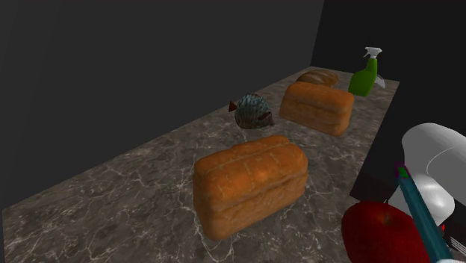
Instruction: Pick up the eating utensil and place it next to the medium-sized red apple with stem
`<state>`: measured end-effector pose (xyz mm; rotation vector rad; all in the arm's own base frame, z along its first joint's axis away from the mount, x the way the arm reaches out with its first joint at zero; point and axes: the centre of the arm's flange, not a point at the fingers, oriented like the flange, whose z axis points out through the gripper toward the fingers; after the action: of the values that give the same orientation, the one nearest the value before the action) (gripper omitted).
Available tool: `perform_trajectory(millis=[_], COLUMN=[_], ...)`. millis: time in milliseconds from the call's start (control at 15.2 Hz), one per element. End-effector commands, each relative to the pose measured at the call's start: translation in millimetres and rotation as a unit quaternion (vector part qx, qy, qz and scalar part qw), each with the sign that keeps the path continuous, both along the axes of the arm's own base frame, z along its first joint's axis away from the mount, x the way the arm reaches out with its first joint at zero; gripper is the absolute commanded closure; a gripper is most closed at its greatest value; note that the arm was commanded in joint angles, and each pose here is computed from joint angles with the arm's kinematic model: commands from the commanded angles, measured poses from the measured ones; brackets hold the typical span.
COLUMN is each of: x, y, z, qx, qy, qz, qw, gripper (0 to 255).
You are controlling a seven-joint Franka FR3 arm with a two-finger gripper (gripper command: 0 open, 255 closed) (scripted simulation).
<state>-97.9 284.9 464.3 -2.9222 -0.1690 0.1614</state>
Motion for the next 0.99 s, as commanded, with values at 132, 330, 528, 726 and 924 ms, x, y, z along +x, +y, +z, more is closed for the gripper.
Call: perform_trajectory(millis=[132,330,528,726,924], x=[0.6,0.6,0.6,0.6,0.3], y=[-0.2,-0.2,-0.2,-0.2,-0.2], z=[-22.7,-38.2,-38.2,-38.2,-37.8], qx=[-0.006,-0.006,-0.006,-0.006,-0.006], qy=[0.001,0.001,0.001,0.001,0.001], qz=[0.0,0.0,0.0,0.0,0.0], qw=[1.0,1.0,1.0,1.0,1.0], gripper=[255,255,255,255,0])
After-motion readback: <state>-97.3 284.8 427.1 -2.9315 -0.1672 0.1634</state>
